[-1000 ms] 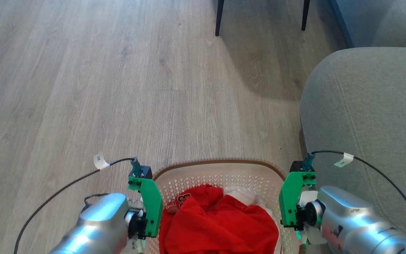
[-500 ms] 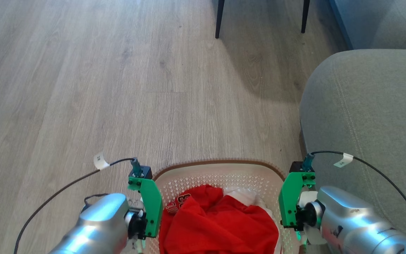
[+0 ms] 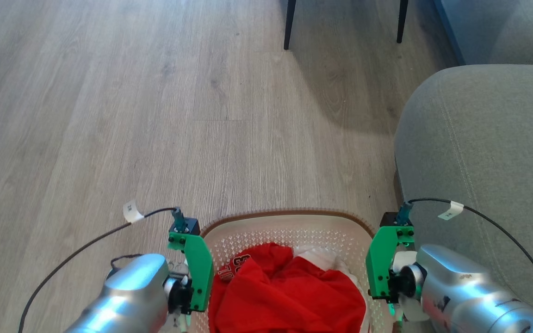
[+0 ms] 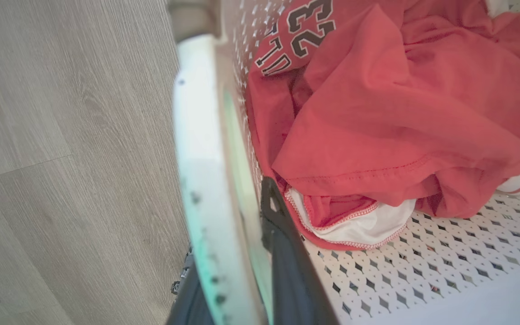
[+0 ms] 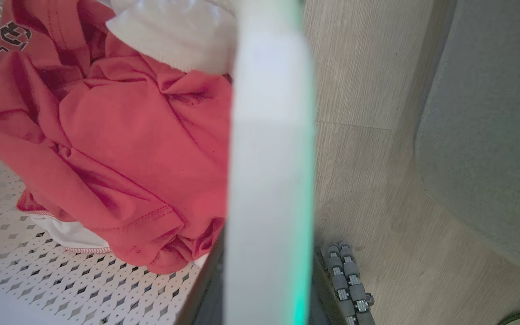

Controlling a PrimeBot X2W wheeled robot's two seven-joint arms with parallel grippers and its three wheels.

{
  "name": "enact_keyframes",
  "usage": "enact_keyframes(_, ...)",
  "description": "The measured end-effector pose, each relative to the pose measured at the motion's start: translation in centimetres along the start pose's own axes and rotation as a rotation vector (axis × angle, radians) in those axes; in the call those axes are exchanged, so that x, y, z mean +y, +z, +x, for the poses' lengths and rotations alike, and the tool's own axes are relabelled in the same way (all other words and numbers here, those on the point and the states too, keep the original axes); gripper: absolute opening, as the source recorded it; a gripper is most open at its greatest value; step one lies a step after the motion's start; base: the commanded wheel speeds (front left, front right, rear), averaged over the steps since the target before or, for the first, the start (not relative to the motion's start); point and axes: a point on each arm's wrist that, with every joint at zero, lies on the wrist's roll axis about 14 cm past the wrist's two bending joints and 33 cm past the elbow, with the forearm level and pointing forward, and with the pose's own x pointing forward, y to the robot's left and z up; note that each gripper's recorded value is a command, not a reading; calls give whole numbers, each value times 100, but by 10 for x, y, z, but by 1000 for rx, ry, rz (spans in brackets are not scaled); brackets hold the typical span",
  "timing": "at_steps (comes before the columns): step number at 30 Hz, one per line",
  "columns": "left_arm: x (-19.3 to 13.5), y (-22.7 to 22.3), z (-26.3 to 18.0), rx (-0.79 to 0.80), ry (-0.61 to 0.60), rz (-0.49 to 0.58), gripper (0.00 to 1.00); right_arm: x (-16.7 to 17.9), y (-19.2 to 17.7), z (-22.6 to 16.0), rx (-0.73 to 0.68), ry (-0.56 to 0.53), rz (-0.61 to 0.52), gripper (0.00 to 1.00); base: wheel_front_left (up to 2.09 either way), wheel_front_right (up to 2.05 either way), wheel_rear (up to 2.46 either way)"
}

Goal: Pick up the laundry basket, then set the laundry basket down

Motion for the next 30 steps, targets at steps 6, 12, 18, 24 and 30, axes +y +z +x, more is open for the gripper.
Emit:
enact_keyframes(6,0,-1,2,9,-3,-2,0,-1,-1,2,7,2,5,0,0,0,0)
enact_keyframes(12,0,-2,7,19,-9,-5,0,-4,-3,6,14,6,19,0,0,0,0)
enact_keyframes(18,-2,0,17,23,-28,-7,0,-12,1,14,22,7,30,0,0,0,0)
enact_keyframes(24,1,27,31,-13,-26,6,0,-30,25,26,-26,9,30,0,0,0,0)
enact_keyframes(30,7,51,55,-59,-14,25,0,-50,41,50,-70,22,51,0,0,0,0)
